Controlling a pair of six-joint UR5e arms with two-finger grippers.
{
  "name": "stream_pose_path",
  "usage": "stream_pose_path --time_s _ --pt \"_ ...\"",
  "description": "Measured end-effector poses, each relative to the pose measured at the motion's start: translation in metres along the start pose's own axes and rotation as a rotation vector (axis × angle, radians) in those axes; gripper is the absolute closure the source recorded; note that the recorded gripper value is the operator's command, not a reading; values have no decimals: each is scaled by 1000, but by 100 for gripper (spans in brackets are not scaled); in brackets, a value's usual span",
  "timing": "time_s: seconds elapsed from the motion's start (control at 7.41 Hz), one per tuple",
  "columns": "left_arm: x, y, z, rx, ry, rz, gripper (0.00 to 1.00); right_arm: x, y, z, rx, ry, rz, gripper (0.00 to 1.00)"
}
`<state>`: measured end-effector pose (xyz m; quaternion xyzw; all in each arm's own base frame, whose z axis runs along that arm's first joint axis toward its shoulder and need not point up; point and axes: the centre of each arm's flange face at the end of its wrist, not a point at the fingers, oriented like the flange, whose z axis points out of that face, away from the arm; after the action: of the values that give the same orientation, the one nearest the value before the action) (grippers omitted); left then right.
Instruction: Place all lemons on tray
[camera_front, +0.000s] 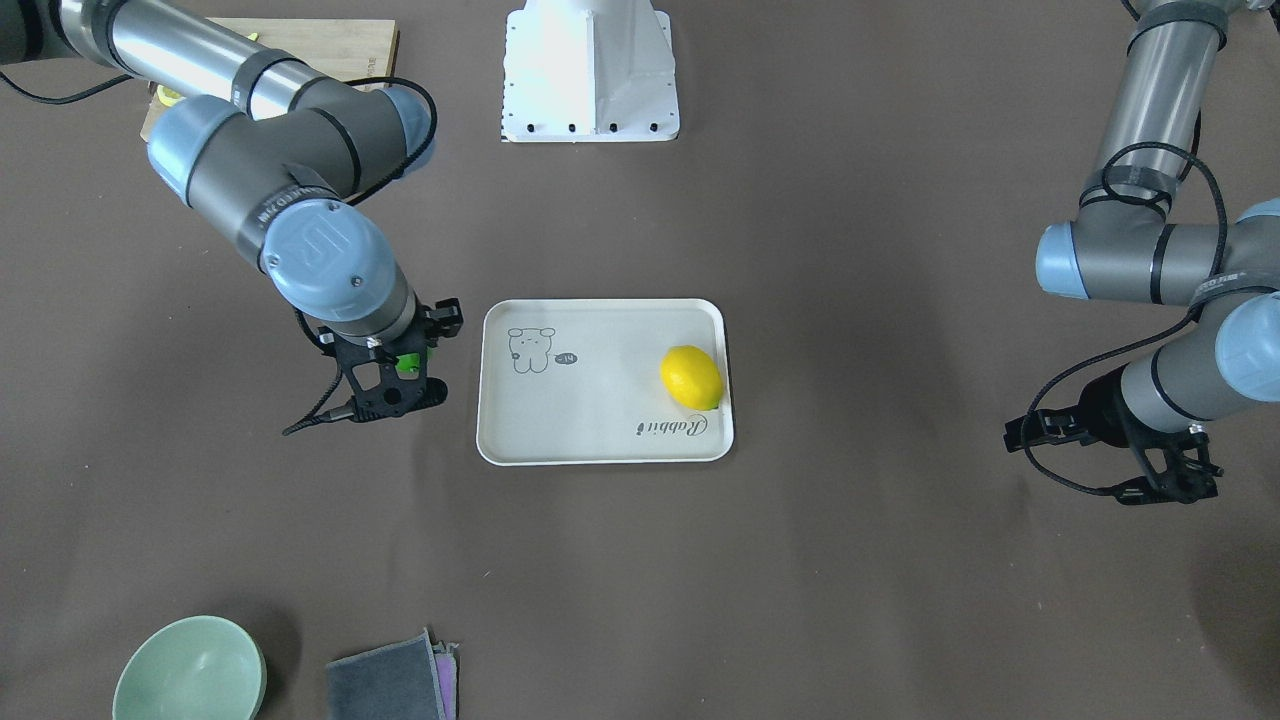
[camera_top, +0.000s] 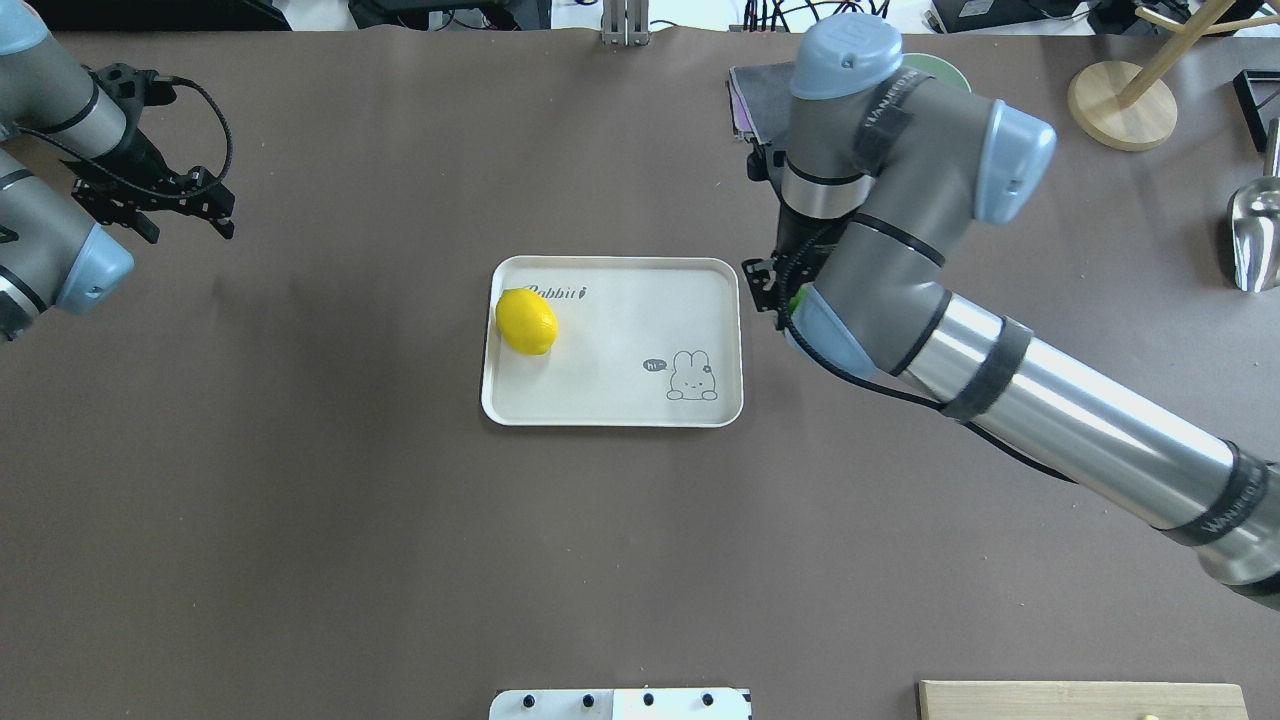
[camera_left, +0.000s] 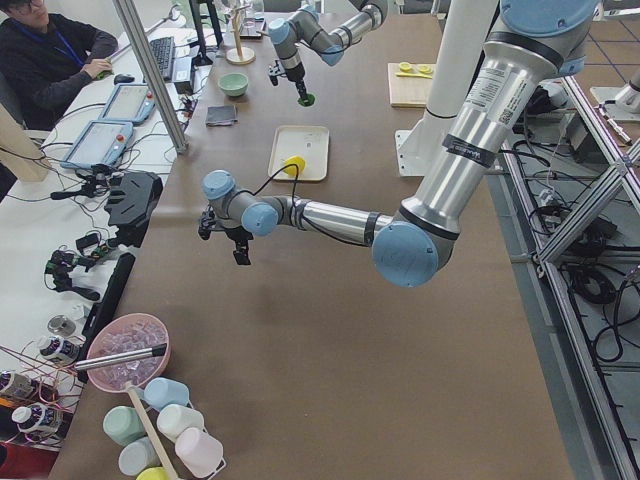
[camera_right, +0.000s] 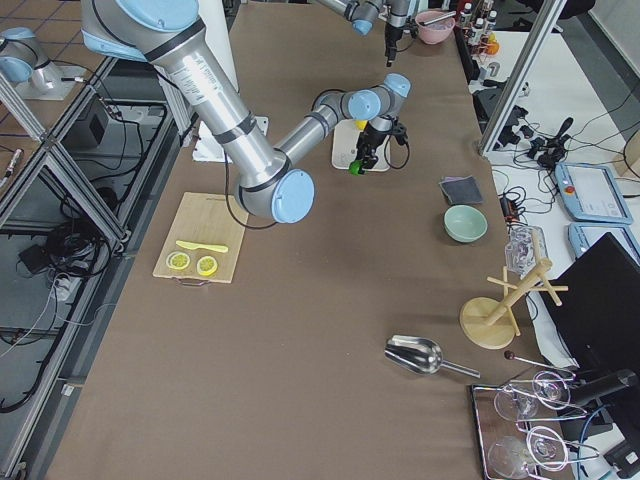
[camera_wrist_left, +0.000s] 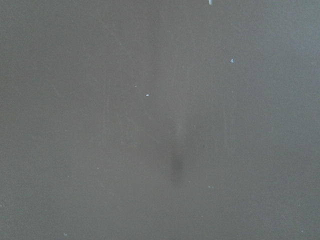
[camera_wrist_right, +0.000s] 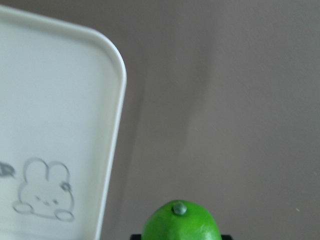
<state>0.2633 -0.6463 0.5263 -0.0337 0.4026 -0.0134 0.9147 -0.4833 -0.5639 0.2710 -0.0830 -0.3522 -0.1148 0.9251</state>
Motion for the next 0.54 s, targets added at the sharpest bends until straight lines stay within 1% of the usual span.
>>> stream_pose_path --time_s 0.13,0.27,0.4,0.54 --pt "1 0 -1 1 1 -1 2 -22 -21 3 18 -40 101 100" --pt "2 0 -1 2 2 -2 2 -41 -35 5 28 -73 180 100" --pt "2 0 -1 3 2 -3 2 -58 -41 6 26 -95 226 84" --pt "2 0 -1 2 2 -3 2 -73 -39 9 15 -108 257 1"
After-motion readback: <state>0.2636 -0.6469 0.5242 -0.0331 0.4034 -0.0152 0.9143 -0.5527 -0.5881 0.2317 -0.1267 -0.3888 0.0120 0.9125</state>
